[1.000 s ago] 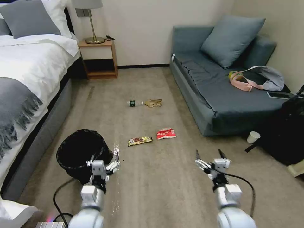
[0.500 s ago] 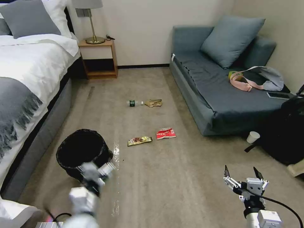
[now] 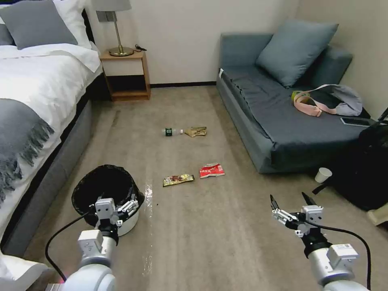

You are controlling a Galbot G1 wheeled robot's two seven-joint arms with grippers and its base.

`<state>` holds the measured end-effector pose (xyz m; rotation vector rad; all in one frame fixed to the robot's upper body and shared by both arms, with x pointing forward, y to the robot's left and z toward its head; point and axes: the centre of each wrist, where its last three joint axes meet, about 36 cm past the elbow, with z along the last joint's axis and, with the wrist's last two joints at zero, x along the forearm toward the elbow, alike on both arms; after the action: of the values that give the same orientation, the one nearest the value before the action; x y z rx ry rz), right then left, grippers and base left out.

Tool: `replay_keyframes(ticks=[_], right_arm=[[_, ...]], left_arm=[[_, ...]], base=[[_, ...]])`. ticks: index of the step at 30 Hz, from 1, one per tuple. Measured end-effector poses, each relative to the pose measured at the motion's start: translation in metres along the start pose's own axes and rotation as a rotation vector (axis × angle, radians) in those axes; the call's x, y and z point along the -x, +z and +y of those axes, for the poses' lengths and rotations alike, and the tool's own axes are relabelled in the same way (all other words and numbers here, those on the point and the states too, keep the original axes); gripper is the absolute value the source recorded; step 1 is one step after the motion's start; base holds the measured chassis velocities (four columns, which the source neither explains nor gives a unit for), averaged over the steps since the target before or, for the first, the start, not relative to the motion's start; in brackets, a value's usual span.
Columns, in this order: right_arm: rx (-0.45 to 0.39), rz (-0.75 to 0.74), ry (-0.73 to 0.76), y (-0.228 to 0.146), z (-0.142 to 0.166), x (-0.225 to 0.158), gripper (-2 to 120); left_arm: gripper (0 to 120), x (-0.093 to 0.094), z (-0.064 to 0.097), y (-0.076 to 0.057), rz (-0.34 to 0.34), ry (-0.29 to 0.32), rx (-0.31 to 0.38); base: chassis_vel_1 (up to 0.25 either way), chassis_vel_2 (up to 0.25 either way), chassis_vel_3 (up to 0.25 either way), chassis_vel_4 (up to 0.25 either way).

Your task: Pick up the trash bin, then pick up the garbage on the floor and place it into the trash bin.

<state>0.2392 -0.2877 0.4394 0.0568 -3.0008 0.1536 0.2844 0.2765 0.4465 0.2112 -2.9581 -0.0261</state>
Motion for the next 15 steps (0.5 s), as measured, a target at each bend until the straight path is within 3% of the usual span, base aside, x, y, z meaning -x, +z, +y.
replay_keyframes(ticks=[1, 5, 6, 8, 15], right_arm=[[0.000, 0.000, 0.000, 0.000, 0.000, 0.000, 100], [0.001, -0.003, -0.001, 0.001, 0.000, 0.000, 100], [0.001, -0.003, -0.001, 0.001, 0.000, 0.000, 100], [0.001, -0.003, -0.001, 0.002, 0.000, 0.001, 100], [0.004, 0.000, -0.014, 0.007, 0.004, 0.004, 100]], left_arm=[[100, 0.000, 0.000, 0.000, 0.000, 0.000, 0.000], [100, 0.013, 0.051, -0.045, 0.001, -0.061, 0.017], [100, 0.013, 0.051, -0.045, 0.001, -0.061, 0.017], [100, 0.015, 0.065, -0.062, -0.006, -0.079, 0.023], [100, 0.016, 0.070, -0.068, -0.004, -0.081, 0.022]], base=[[0.000, 0.000, 0.000, 0.000], [0.000, 0.000, 0.000, 0.000], [0.000, 0.000, 0.000, 0.000], [0.000, 0.000, 0.000, 0.000], [0.000, 0.000, 0.000, 0.000]])
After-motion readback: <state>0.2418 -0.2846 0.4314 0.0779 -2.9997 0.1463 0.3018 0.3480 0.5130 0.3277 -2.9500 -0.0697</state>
